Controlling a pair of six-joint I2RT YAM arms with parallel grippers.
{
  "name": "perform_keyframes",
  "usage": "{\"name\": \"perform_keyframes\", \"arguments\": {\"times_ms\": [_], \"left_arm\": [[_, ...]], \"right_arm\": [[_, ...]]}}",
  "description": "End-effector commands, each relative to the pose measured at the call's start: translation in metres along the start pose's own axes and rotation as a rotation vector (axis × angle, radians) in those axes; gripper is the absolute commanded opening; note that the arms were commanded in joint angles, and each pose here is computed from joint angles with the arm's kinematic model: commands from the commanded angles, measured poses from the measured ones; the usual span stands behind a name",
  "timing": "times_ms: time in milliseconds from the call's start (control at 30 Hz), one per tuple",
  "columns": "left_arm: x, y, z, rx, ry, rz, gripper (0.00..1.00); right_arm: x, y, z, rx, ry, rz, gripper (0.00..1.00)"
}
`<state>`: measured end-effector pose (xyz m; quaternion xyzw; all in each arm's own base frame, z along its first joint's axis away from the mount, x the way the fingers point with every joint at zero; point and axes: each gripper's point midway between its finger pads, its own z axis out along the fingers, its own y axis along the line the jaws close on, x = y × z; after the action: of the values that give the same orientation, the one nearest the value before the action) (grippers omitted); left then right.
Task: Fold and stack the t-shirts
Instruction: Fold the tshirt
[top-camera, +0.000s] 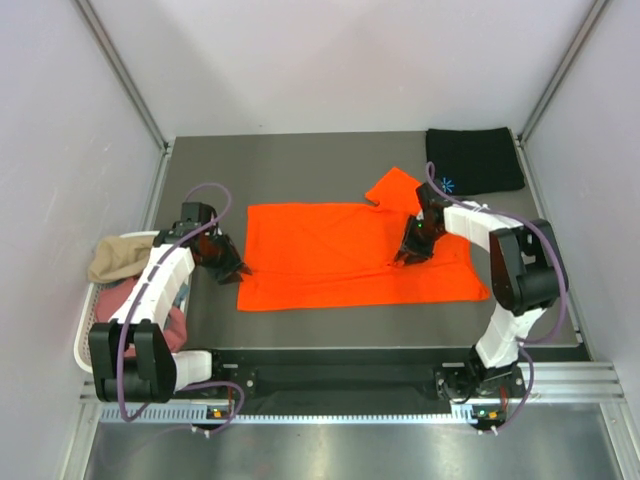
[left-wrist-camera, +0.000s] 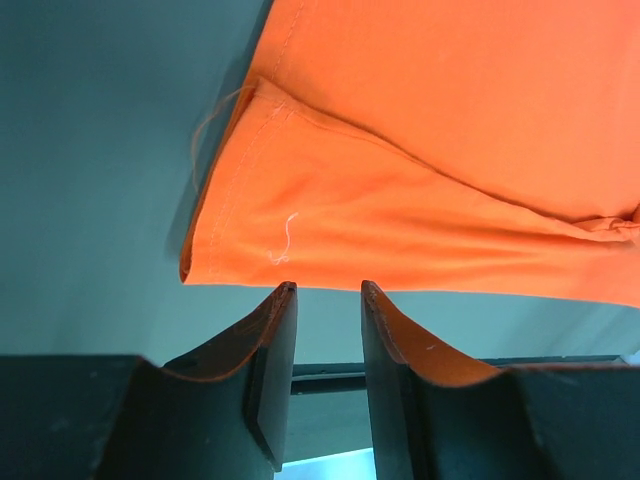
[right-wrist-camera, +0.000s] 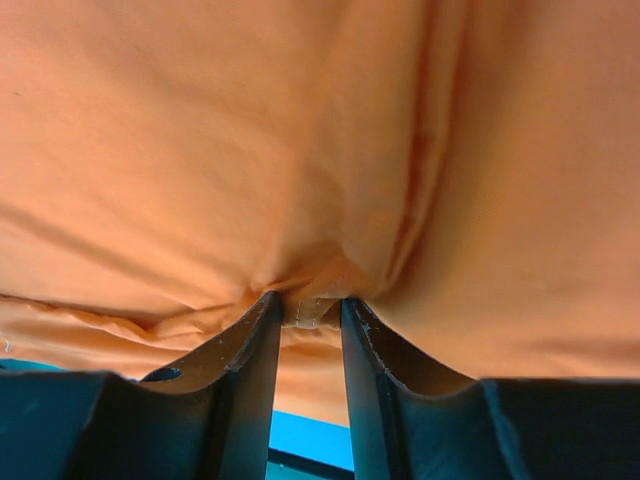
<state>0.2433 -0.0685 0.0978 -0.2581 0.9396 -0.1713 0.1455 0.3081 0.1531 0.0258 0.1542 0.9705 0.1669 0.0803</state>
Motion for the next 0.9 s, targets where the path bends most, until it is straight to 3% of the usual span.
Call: {"name": "perform_keyframes", "arguments": {"times_ms": [0, 67, 233, 367, 500, 667, 867], "left_arm": [[-0.014, -0.01, -0.015, 0.027, -0.052, 0.036, 0.37], [-0.015, -0.011, -0.017, 0.03, -0.056, 0.04, 0.37], [-0.016, -0.012, -0.018, 0.036, -0.065, 0.041, 0.36], [-0.019, -0.008, -0.021, 0.013, -0.089, 0.051, 0.35], [-0.037, -0.012, -0.029, 0.001, -0.16, 0.08, 0.37], [-0.073, -0.033, -0.031, 0.041, -0.256, 0.139, 0.41], [-0.102, -0.059, -0.005, 0.05, -0.216, 0.173, 0.41]], "right_arm": [[-0.03, 0.044, -0.004, -0.075, -0.09, -0.064, 0.31], [-0.043, 0.068, -0.003, -0.104, -0.118, -0.102, 0.31], [-0.075, 0.114, -0.004, -0.183, -0.17, -0.193, 0.45], [-0.088, 0.13, -0.016, -0.213, -0.185, -0.244, 0.49], [-0.107, 0.116, -0.044, -0.15, -0.288, -0.273, 0.57], [-0.118, 0.089, -0.056, -0.046, -0.313, -0.274, 0.59], [-0.127, 0.071, -0.067, 0.012, -0.308, -0.291, 0.6]]}}
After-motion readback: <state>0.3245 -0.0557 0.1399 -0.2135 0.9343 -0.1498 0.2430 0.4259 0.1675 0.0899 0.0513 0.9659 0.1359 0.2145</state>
